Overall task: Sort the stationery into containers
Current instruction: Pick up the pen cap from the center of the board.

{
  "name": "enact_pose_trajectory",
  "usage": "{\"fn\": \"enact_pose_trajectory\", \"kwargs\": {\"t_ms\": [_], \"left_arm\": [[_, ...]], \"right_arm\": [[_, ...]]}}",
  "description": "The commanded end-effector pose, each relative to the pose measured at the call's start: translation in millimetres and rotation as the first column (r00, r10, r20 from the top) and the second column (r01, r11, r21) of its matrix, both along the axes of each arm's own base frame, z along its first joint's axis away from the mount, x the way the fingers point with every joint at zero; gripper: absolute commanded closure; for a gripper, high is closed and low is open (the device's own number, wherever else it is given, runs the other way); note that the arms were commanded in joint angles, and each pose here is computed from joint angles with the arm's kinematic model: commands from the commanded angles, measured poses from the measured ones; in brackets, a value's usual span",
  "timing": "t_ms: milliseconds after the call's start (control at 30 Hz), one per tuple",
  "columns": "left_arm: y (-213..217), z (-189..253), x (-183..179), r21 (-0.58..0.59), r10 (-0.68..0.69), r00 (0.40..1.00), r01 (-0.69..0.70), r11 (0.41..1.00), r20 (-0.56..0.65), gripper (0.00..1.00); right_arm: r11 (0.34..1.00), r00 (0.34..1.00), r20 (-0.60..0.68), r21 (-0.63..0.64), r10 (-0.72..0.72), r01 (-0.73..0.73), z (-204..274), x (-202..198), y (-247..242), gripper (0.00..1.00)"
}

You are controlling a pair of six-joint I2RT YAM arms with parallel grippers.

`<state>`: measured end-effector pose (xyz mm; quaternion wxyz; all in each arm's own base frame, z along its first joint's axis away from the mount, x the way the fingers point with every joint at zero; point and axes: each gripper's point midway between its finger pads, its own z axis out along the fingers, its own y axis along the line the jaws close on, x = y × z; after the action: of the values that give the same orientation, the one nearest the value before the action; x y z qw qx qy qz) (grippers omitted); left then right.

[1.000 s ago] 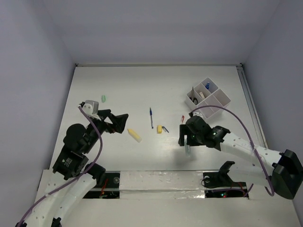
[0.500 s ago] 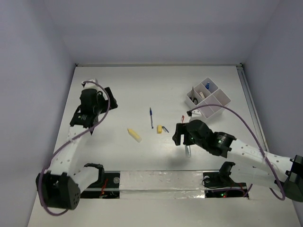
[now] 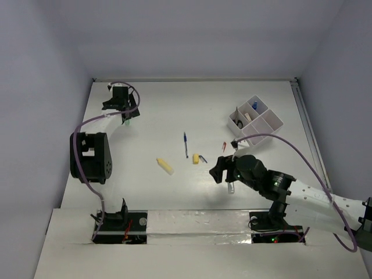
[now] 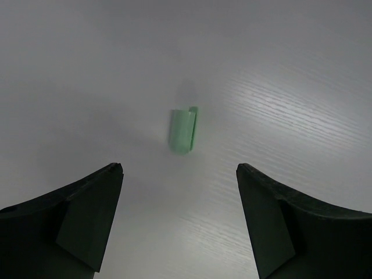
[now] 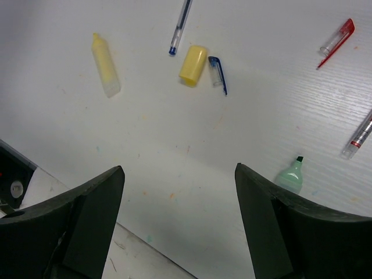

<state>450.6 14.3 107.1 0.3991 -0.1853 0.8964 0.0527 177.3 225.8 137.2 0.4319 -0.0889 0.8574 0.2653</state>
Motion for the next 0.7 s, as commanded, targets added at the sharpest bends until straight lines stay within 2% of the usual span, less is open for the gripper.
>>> {"fn": "enact_pose_trajectory", "kwargs": {"t_ms": [0, 133, 433, 533, 600, 633, 667], "left_arm": [[14.2, -0.5, 15.1, 0.101, 0.004, 1.0, -0.001, 0.995, -0.029, 0.24], [12.7, -18.5, 28.0, 0.107, -0.014, 0.998, 0.021, 0.994, -0.067, 0.28], [14.4, -44.3, 32.3, 0.124, -0.019, 0.993, 0.033, 0.992, -0.115, 0.4], [16.4, -46.5, 36.9, 0.134, -0.011, 0.994, 0.026, 0.991, -0.111, 0.51], [17.5, -49.9, 38.2, 0.142, -0.009, 0.993, 0.026, 0.99, -0.118, 0.53], [17.7, -52.6, 41.1, 0.144, -0.009, 0.992, 0.027, 0.989, -0.123, 0.59], [17.4, -54.0, 42.5, 0.143, -0.01, 0.992, 0.028, 0.989, -0.125, 0.6]], "right_arm": [[0.999, 0.997, 0.074, 0.047, 0.023, -0.027, 19.6, 7.6, 15.1, 0.18], [0.998, 0.995, 0.089, 0.043, 0.046, -0.051, 21.2, 8.9, 23.4, 0.18], [0.996, 0.993, 0.089, 0.028, 0.078, -0.08, 15.6, 10.6, 36.3, 0.19], [0.997, 0.994, 0.082, 0.035, 0.071, -0.074, 13.8, 10.1, 35.7, 0.19], [0.997, 0.994, 0.079, 0.033, 0.071, -0.074, 11.3, 7.6, 34.9, 0.19], [0.997, 0.995, 0.076, 0.034, 0.065, -0.067, 10.1, 7.4, 33.4, 0.19], [0.997, 0.995, 0.075, 0.033, 0.065, -0.067, 9.6, 7.5, 33.4, 0.19]]}}
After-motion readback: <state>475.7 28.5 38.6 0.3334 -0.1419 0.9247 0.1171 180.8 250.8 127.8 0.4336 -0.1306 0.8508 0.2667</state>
